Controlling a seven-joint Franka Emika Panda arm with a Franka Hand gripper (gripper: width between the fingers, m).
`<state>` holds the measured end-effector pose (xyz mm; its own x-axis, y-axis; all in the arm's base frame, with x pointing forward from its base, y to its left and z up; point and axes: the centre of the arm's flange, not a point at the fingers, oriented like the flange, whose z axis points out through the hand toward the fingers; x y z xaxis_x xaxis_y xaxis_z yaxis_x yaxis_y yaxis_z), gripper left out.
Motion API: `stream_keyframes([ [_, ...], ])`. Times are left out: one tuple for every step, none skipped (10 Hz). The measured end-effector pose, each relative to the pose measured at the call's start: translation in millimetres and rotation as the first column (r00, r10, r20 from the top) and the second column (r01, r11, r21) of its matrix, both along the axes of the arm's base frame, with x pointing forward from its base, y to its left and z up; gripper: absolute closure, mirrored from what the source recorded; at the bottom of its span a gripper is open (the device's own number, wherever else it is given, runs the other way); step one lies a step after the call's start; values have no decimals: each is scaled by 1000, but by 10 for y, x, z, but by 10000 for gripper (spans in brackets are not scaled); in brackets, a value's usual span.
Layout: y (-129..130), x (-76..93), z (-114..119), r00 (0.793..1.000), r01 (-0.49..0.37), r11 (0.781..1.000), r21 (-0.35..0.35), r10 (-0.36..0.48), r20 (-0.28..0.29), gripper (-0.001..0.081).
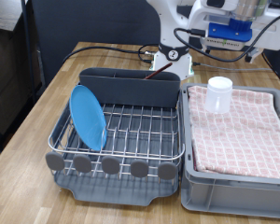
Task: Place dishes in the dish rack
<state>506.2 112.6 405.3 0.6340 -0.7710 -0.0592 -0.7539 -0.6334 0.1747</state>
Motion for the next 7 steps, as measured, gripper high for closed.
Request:
stream_keyframes([
  [28, -39, -124, 1000, 14, 1000, 20, -14, -2, 3],
  [64, -59, -225, 1000, 7, 1000, 29, -8, 23, 3],
  [95, -71, -280, 999, 0, 999, 36, -1, 48, 3],
  [86, -77, -278, 999, 1, 999, 33, -2, 38, 3],
  [82, -94, -295, 1000, 24, 998, 54, -25, 14, 3],
  [74, -104, -343, 999, 50, 996, 78, -49, -10, 3],
  [67, -107, -429, 998, 62, 994, 87, -59, -30, 3],
])
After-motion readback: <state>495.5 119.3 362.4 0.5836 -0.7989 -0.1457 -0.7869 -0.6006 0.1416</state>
